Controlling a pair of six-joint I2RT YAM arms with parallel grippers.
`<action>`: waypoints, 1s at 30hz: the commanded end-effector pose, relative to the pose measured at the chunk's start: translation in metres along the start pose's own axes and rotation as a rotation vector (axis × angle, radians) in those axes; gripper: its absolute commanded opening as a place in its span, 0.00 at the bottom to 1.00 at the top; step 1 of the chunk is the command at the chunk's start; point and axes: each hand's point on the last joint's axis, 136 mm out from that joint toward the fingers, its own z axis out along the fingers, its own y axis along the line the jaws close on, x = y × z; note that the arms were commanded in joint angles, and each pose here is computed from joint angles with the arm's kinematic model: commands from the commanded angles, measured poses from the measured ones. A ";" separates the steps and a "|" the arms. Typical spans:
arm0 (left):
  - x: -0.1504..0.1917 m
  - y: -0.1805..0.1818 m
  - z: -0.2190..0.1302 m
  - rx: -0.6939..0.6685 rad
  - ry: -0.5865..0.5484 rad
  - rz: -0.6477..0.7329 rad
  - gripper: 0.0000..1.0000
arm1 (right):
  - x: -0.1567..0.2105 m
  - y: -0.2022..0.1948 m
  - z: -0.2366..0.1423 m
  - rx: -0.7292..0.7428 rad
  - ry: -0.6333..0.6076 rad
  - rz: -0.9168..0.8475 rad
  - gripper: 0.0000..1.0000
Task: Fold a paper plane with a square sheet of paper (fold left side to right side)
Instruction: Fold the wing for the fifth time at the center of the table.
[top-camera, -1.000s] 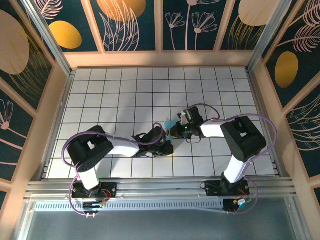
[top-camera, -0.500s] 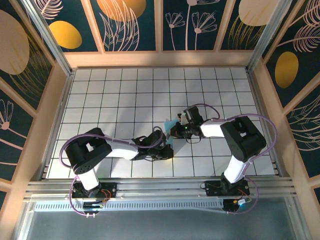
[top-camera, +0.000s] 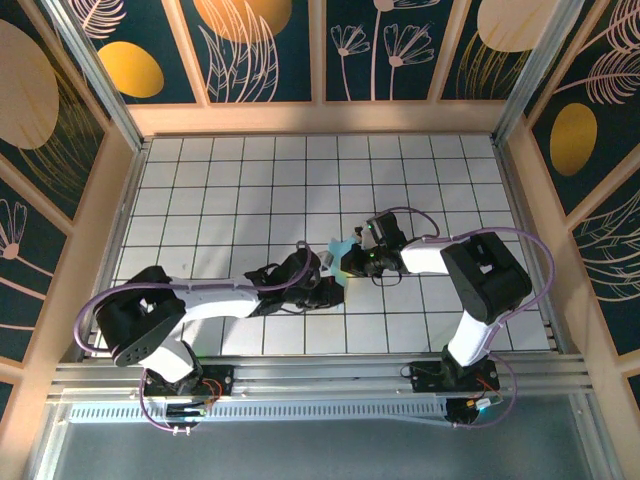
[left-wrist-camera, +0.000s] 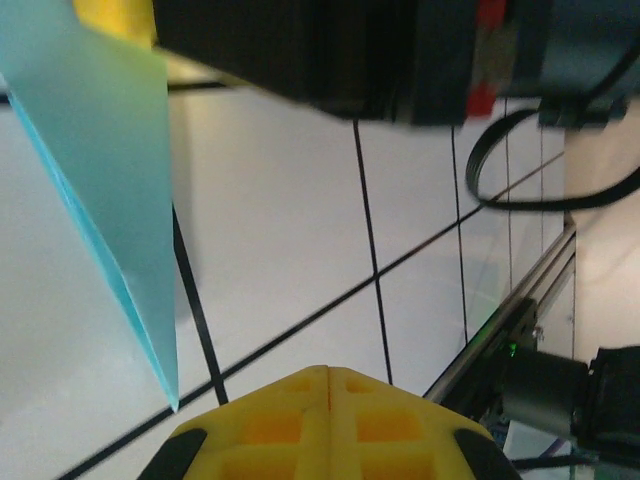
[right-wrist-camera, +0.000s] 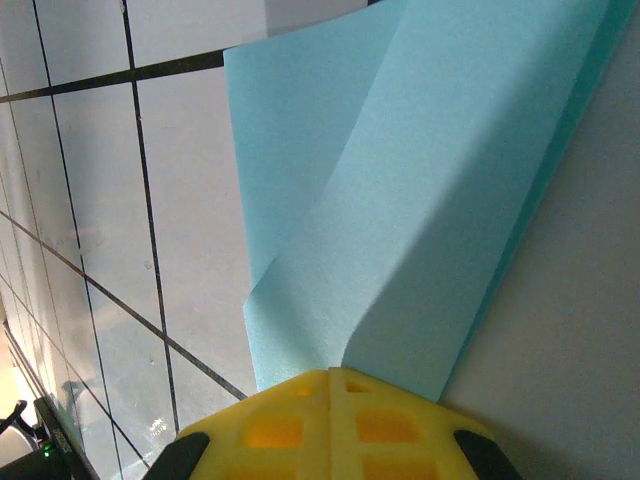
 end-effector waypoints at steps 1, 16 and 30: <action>-0.006 0.008 0.007 -0.034 0.022 0.014 0.00 | 0.037 -0.059 0.011 0.222 0.095 0.080 0.00; -0.023 0.020 0.045 -0.061 0.058 0.033 0.00 | 0.036 -0.058 0.011 0.224 0.096 0.080 0.00; -0.016 0.055 0.053 -0.172 0.082 0.033 0.00 | 0.037 -0.062 0.010 0.246 0.101 0.076 0.00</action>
